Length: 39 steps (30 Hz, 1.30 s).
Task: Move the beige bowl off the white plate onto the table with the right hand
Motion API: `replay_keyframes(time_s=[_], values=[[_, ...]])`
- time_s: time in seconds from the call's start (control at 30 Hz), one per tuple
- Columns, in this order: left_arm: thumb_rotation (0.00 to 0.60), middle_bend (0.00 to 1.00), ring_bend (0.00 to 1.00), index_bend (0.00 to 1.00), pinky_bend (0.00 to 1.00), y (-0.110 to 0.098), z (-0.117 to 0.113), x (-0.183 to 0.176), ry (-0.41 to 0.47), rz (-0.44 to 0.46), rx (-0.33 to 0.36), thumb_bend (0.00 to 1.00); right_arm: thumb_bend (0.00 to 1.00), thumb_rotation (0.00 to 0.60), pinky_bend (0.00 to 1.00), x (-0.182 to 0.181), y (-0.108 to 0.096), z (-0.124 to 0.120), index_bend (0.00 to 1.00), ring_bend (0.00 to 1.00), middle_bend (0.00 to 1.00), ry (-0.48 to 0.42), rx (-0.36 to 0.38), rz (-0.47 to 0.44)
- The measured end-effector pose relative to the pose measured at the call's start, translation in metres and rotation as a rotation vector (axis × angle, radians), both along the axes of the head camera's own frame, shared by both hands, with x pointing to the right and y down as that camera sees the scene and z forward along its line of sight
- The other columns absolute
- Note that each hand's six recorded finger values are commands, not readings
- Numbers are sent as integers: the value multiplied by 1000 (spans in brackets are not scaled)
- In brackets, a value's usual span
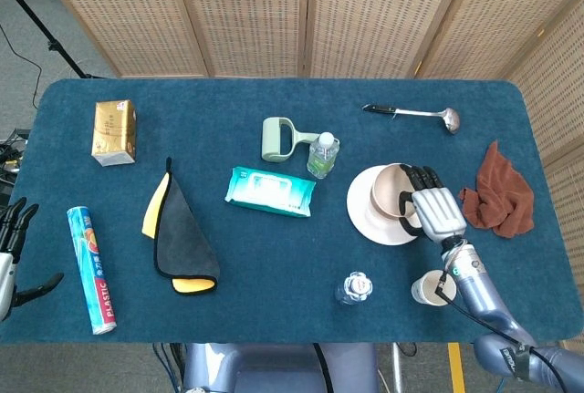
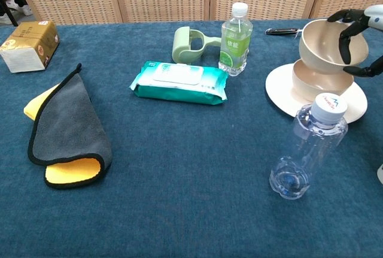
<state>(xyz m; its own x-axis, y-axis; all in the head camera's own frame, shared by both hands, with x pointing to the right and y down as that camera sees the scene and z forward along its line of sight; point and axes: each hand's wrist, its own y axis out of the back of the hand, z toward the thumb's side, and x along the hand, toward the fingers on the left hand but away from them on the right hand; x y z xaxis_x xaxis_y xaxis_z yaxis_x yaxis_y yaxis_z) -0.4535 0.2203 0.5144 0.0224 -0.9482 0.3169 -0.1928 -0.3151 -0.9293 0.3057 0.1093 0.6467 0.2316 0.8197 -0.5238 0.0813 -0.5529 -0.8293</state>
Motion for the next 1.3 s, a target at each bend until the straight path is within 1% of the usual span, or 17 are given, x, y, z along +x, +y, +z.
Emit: replay_keyframes(time_s=[0.17, 0.33, 0.4, 0.53, 0.8, 1.07, 1.27, 1.3], values=[[600, 0, 0, 0, 0, 1, 0, 1, 0, 3, -2, 105, 569, 600, 0, 15, 5, -19, 678, 0, 54, 43, 4, -31], [600, 0, 0, 0, 0, 1, 0, 1, 2, 3, -3, 105, 569, 600, 0, 44, 20, -29, 678, 0, 54, 120, -19, -58], [600, 0, 0, 0, 0, 2, 0, 1, 2, 3, -1, 106, 569, 600, 0, 60, 30, -30, 678, 0, 54, 150, -37, -55], [600, 0, 0, 0, 0, 2, 1, 2, 1, 2, -8, 106, 569, 600, 0, 89, 45, -28, 680, 0, 54, 197, -55, -40], [600, 0, 0, 0, 0, 3, 3, 4, -1, 7, -13, 106, 569, 600, 0, 132, 62, -18, 683, 0, 54, 244, -102, 12], [600, 0, 0, 0, 0, 3, 3, 3, -3, 3, -14, 106, 569, 600, 0, 141, 80, -7, 683, 0, 54, 238, -163, 20], [600, 0, 0, 0, 0, 4, 4, 4, -2, 5, -16, 106, 569, 600, 0, 140, 89, -4, 683, 0, 53, 240, -190, -7], [600, 0, 0, 0, 0, 4, 4, 4, -3, 5, -16, 106, 568, 600, 0, 139, 90, -3, 671, 0, 48, 241, -192, -13]])
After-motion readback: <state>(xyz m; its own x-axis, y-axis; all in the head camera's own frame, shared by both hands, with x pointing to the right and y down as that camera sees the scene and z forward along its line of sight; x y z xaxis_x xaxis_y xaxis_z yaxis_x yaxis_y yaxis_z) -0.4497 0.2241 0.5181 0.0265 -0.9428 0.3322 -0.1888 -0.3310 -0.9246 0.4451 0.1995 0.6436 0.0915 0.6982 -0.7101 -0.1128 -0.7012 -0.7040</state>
